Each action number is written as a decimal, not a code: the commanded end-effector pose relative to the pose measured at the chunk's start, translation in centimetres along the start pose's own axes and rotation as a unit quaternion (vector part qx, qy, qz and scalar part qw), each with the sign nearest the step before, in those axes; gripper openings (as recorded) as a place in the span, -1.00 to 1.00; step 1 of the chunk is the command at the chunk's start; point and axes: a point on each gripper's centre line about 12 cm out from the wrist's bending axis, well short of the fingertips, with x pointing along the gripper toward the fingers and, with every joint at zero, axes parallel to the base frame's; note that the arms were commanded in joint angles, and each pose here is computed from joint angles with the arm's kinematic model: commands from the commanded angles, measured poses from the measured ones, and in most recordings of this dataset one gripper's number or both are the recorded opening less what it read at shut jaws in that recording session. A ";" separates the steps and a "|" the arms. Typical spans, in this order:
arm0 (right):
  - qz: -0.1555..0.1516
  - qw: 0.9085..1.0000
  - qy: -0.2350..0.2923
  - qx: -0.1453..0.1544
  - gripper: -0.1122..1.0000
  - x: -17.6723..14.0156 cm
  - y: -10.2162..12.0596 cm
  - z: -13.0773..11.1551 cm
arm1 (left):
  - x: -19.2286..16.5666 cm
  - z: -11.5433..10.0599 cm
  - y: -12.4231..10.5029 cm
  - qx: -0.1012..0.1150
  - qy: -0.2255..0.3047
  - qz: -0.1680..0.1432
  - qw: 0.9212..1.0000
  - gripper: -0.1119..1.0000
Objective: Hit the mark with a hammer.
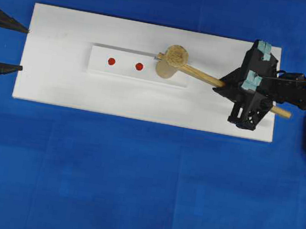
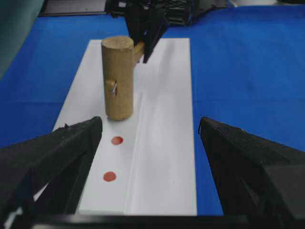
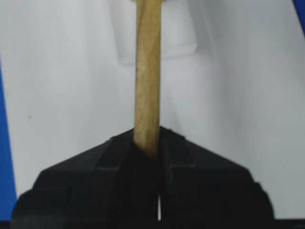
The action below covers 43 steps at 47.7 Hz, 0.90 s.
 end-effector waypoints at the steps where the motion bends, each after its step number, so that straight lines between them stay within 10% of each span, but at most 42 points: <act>1: 0.005 0.999 -0.044 -0.002 -0.76 -1.0 0.4 2.3 | 0.1 0.4 0.1 -0.002 -0.005 0.001 1.000 0.65; 15: 0.026 0.990 -0.135 -0.005 -0.76 -5.3 0.7 5.5 | 0.1 0.4 0.1 -0.002 -0.005 0.001 1.000 0.65; 43: 0.042 0.991 -0.124 -0.015 -0.76 -3.6 2.3 7.3 | 0.2 0.7 0.1 -0.001 -0.019 0.002 1.000 0.66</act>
